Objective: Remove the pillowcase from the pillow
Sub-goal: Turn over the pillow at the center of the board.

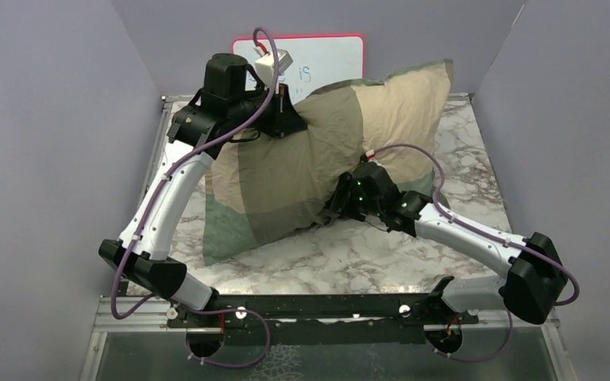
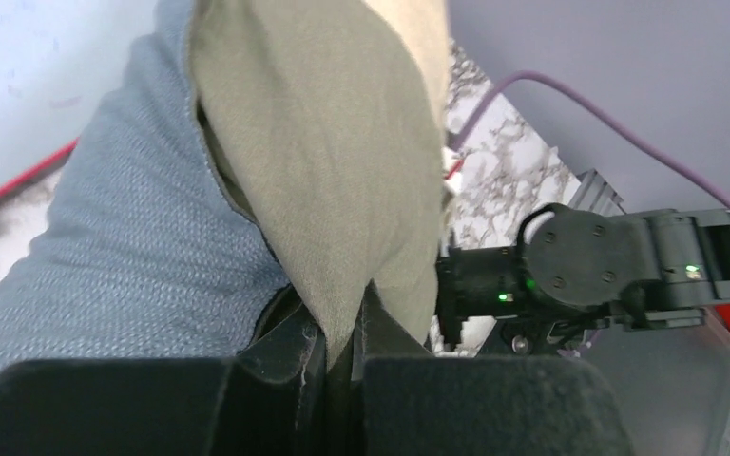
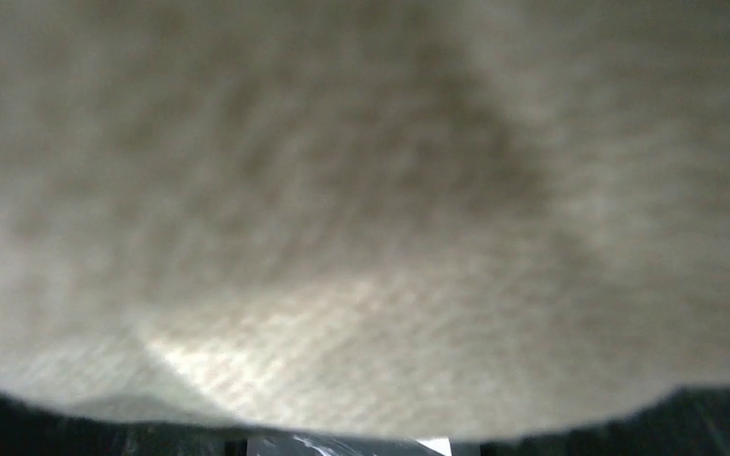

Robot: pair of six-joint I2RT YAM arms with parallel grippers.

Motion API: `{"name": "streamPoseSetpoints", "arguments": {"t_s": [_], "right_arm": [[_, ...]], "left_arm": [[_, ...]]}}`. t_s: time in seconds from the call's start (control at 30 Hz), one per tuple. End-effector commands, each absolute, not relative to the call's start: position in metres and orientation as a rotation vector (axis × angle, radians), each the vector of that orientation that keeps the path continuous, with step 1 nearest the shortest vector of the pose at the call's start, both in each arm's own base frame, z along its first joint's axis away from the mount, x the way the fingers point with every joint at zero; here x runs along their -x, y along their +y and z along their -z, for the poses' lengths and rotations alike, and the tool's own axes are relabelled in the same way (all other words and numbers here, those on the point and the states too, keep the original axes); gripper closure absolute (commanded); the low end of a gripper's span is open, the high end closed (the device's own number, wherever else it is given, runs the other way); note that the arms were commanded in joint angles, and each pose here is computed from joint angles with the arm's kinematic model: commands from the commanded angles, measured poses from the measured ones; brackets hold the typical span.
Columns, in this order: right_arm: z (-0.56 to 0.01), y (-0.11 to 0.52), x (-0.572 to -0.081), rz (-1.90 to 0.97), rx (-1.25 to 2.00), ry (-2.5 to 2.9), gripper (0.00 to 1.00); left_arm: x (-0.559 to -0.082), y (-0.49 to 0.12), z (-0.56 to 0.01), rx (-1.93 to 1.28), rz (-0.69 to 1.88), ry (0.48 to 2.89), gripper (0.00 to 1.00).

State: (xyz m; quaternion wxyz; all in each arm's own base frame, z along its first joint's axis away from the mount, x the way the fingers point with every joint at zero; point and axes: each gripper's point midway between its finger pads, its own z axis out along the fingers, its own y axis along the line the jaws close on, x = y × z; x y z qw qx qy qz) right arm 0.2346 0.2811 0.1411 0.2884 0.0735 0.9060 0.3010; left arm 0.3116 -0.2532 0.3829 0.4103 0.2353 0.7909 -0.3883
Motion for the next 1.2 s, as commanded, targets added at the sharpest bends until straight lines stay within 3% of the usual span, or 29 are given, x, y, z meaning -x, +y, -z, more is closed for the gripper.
{"name": "streamPoseSetpoints", "arguments": {"t_s": [0.0, 0.1, 0.33, 0.5, 0.63, 0.83, 1.17], "right_arm": [[-0.228, 0.326, -0.271, -1.099, -0.084, 2.152, 0.35], [-0.221, 0.317, -0.275, -1.031, -0.132, 2.179, 0.33], [-0.185, 0.254, -0.248, -0.727, -0.218, 2.332, 0.30], [-0.181, 0.193, -0.225, -0.488, -0.266, 2.349, 0.24], [-0.157, 0.193, -0.206, -0.551, -0.202, 2.388, 0.24], [-0.116, 0.216, -0.191, -0.695, -0.295, 2.501, 0.27], [-0.198, 0.325, -0.246, -1.200, -0.092, 2.237, 0.30]], "left_arm": [[-0.254, -0.289, -0.493, -0.780, 1.165, 1.594, 1.00], [-0.250, -0.287, -0.464, -0.782, 1.153, 1.658, 1.00], [-0.224, -0.280, -0.320, -0.734, 1.005, 1.996, 1.00], [-0.193, -0.305, -0.263, -0.768, 0.985, 2.043, 1.00], [-0.190, -0.323, -0.294, -0.743, 0.999, 1.918, 1.00], [-0.202, -0.320, -0.388, -0.714, 0.976, 1.713, 1.00], [-0.151, -0.337, -0.428, -0.909, 1.238, 1.645, 1.00]]}}
